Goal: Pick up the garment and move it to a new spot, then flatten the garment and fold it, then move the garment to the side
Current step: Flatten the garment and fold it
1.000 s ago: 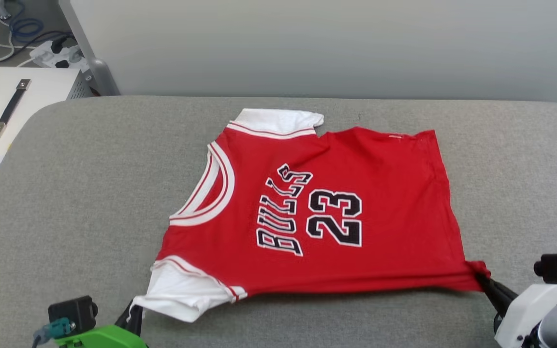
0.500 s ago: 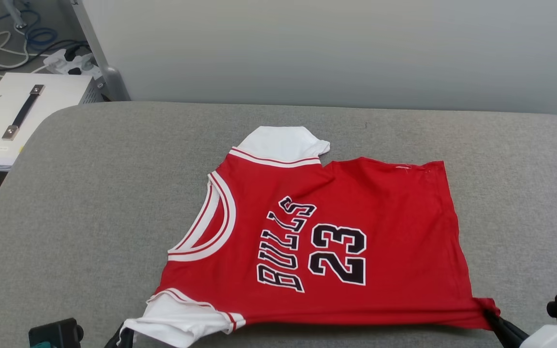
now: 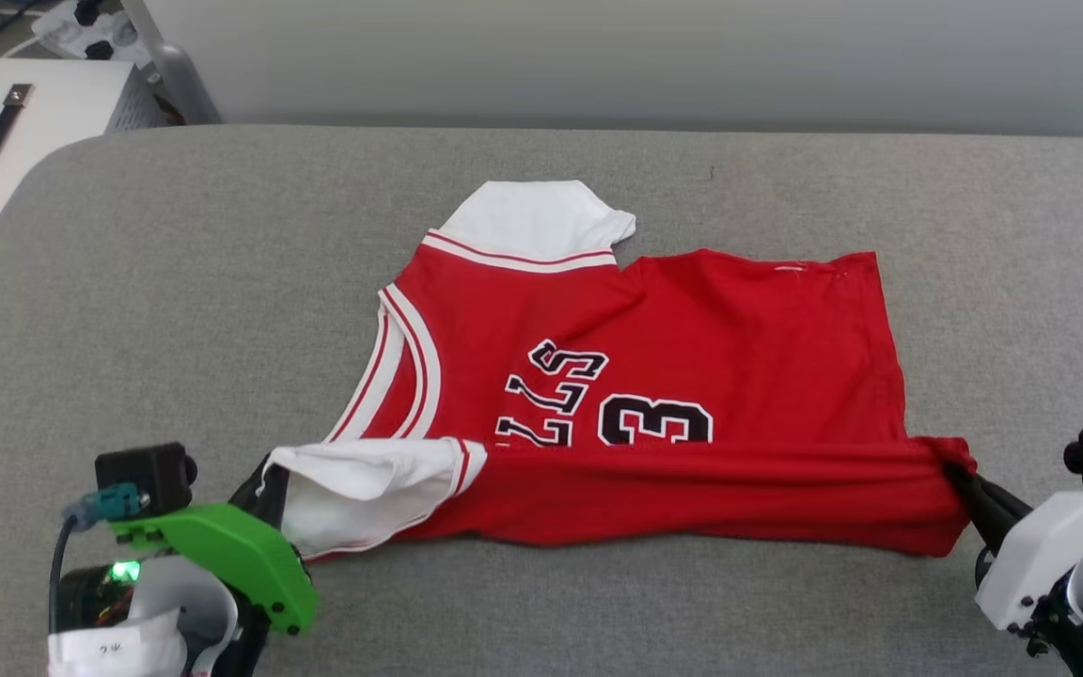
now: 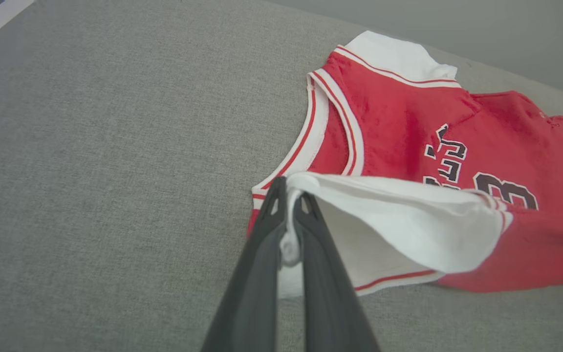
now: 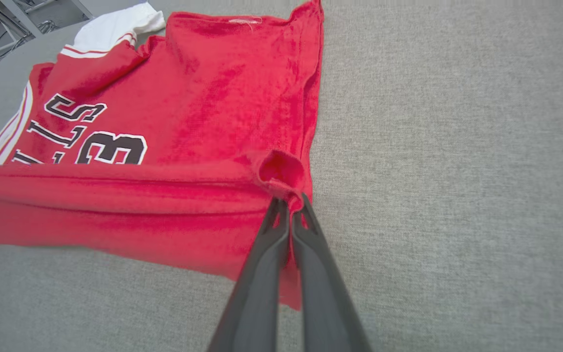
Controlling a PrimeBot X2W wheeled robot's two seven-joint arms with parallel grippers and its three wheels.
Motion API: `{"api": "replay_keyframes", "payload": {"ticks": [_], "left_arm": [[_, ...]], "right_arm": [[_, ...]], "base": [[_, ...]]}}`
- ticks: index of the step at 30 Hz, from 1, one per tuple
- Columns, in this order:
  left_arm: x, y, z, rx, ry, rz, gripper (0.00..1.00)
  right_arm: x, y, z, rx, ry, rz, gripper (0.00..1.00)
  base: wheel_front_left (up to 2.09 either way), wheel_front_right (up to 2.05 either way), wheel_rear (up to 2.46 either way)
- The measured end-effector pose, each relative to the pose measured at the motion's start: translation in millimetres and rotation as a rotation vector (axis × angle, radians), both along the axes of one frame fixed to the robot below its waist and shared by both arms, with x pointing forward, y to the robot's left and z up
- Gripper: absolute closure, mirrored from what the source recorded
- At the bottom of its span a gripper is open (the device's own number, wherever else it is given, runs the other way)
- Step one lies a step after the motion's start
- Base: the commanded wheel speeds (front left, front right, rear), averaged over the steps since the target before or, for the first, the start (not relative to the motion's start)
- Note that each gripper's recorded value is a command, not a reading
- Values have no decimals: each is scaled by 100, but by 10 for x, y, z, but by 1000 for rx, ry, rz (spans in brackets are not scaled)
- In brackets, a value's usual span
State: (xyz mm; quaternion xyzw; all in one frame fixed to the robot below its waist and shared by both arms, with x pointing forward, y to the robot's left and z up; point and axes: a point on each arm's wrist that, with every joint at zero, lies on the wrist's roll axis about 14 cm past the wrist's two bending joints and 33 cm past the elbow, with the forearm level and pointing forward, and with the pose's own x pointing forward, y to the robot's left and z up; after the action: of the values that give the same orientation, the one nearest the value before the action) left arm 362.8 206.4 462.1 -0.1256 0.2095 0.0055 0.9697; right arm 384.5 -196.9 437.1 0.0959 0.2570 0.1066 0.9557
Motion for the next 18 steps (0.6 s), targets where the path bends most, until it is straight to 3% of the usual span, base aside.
{"api": "replay_keyframes", "payload": {"ticks": [2,11,18], "left_arm": [[349,-62,-130,11,26,-43,100],[642,-107,-581,23,177,-98,100],[617,-207,-845,9,282,-141,100]], "right_arm": [[139,21,-190,-13,64,12,100],[220,105,-535,-21,144,43,100],[244,117,-602,-34,154,65,100]], "base": [[0,0,0],[0,0,0],[0,0,0]]}}
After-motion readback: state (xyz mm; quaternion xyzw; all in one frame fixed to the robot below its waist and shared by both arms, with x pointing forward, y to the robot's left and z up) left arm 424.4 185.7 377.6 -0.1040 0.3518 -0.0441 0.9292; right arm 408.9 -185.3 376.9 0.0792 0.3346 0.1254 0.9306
